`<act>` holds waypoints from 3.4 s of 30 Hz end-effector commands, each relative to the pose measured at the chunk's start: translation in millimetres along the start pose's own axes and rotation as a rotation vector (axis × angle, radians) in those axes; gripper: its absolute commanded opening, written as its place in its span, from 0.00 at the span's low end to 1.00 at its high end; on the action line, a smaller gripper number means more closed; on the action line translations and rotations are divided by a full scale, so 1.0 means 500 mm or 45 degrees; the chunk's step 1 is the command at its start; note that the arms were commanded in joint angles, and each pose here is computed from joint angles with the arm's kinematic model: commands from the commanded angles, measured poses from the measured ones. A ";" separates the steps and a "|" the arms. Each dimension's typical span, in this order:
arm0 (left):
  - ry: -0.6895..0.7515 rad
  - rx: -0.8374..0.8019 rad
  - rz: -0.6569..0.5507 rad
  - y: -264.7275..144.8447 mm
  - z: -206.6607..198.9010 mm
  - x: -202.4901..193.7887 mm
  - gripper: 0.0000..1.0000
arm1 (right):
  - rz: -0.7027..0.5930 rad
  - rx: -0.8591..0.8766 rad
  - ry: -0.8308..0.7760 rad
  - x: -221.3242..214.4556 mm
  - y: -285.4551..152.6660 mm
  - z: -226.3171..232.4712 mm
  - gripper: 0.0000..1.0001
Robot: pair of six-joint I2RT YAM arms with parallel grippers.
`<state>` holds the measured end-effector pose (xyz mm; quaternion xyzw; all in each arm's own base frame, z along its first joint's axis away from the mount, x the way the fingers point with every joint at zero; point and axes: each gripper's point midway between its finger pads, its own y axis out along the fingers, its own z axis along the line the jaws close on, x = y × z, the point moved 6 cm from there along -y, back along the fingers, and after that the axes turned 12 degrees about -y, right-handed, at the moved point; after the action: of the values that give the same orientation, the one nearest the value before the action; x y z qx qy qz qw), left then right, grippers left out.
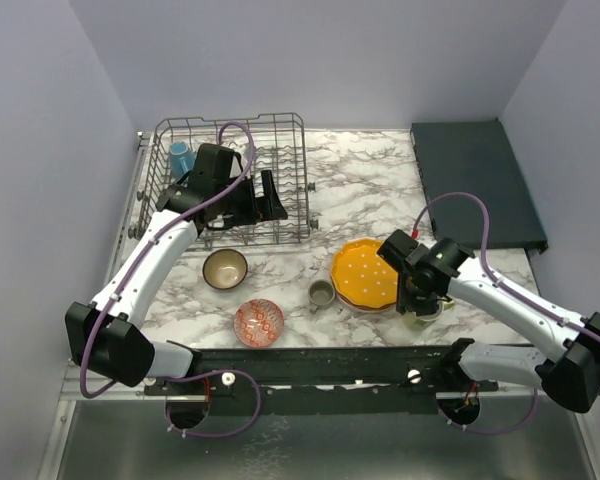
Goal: Load the mixed dishes into the dish rack
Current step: Pick up the cup at the center of the board, then turn the cup upside down in the dish rack.
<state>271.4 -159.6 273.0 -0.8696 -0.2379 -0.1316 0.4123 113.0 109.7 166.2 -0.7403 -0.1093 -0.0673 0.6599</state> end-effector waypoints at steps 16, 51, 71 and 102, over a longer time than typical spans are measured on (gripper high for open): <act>0.037 -0.058 0.050 0.008 0.000 -0.024 0.93 | 0.021 -0.131 -0.017 0.023 0.022 0.007 0.00; 0.069 -0.569 0.149 -0.093 -0.120 -0.044 0.99 | -0.548 0.303 -0.016 0.150 -0.286 0.002 0.01; 0.241 -0.905 0.102 -0.203 -0.177 -0.074 0.99 | -1.140 1.377 -0.230 0.181 -0.533 0.108 0.00; 1.252 -1.222 -0.478 -0.328 -0.201 -0.096 0.99 | -0.961 2.008 -0.265 0.170 -0.638 0.174 0.01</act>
<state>139.7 -164.2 419.1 -0.7947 -0.0808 -0.6013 0.0203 124.8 233.5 452.7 -0.0769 -0.3960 -0.1382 0.9045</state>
